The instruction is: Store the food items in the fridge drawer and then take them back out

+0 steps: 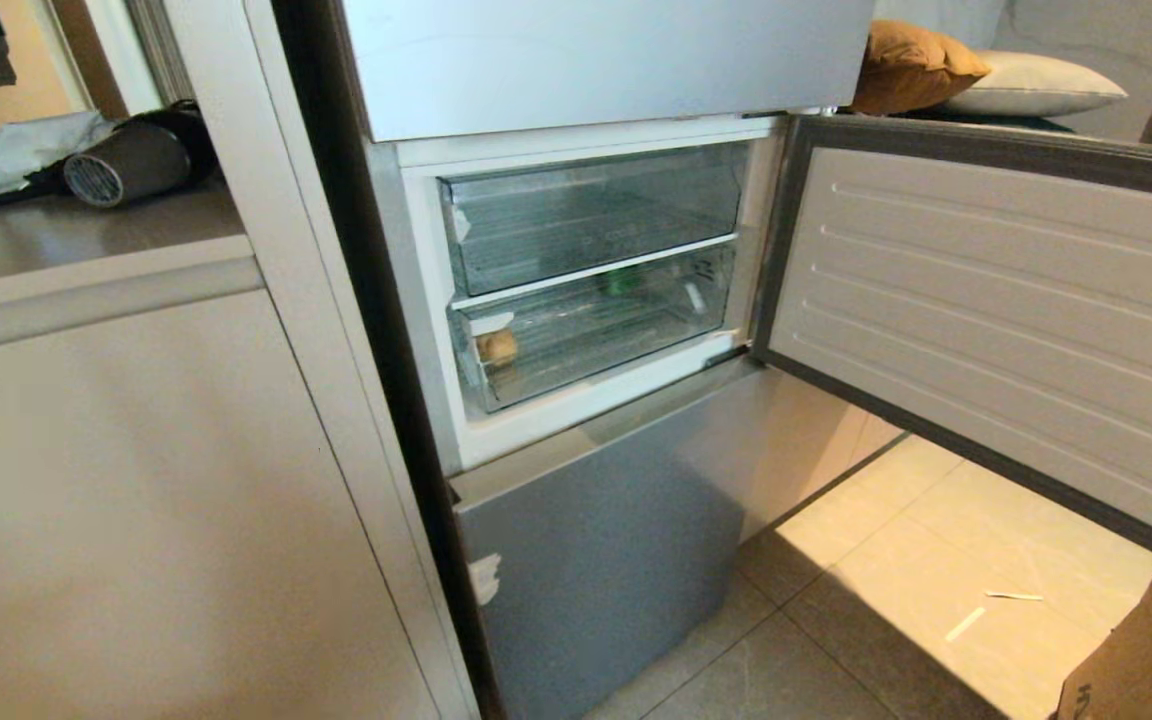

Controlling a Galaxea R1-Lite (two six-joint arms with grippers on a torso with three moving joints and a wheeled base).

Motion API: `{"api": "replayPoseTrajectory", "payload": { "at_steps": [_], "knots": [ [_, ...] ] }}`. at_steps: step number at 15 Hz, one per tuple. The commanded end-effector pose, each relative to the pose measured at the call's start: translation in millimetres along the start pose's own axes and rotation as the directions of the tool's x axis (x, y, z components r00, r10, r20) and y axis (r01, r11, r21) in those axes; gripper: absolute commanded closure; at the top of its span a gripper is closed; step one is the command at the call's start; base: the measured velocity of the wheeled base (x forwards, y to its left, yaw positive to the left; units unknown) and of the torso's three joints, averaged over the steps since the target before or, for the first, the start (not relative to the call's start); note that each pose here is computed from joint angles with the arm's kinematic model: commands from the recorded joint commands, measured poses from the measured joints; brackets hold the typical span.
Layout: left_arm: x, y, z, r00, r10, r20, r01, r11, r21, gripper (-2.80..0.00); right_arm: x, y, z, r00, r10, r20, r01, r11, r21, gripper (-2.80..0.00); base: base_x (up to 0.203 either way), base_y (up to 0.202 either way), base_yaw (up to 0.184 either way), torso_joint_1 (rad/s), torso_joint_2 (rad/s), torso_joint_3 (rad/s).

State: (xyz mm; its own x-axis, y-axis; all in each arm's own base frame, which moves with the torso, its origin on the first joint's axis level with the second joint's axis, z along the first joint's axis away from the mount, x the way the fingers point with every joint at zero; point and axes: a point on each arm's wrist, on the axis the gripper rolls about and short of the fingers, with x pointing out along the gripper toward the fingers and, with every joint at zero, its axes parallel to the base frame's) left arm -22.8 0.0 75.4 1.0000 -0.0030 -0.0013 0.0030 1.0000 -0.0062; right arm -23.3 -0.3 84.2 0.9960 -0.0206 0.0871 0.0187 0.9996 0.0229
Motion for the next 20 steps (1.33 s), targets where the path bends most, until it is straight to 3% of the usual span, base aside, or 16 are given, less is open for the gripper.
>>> {"api": "replayPoseTrajectory", "payload": {
  "at_steps": [1,5,11,17,20],
  "knots": [
    [0.1,0.0,-0.1,1.000,0.001,-0.002,-0.001,1.000,0.000,0.00,1.7,-0.2,-8.6,1.000,0.000,-0.029,0.000,1.000,0.000,0.00,0.000,0.191,-0.002,0.001,0.00,0.001],
    [0.1,0.0,-0.1,1.000,0.000,-0.002,0.000,1.000,0.000,0.00,1.7,-0.2,-8.6,1.000,0.000,-0.029,0.000,1.000,0.000,0.00,0.000,0.140,0.000,0.000,0.00,0.003],
    [0.1,0.0,-0.1,1.000,0.000,-0.002,0.000,1.000,0.000,0.00,1.7,-0.2,-8.7,1.000,0.000,-0.030,0.000,1.000,0.000,0.00,0.000,0.000,0.000,0.000,0.00,0.000],
    [0.1,0.0,-0.1,1.000,0.000,-0.002,0.000,1.000,0.000,0.00,1.7,-0.2,-8.6,1.000,-0.001,-0.029,0.001,1.000,-0.001,0.00,0.177,0.000,-0.001,0.008,0.00,0.004],
    [0.1,0.0,-0.1,1.000,0.000,-0.002,0.000,1.000,0.000,0.00,1.7,-0.2,-8.7,1.000,0.000,-0.030,0.000,1.000,0.000,0.00,0.000,0.000,0.000,0.000,0.00,0.000]
  ]
}}
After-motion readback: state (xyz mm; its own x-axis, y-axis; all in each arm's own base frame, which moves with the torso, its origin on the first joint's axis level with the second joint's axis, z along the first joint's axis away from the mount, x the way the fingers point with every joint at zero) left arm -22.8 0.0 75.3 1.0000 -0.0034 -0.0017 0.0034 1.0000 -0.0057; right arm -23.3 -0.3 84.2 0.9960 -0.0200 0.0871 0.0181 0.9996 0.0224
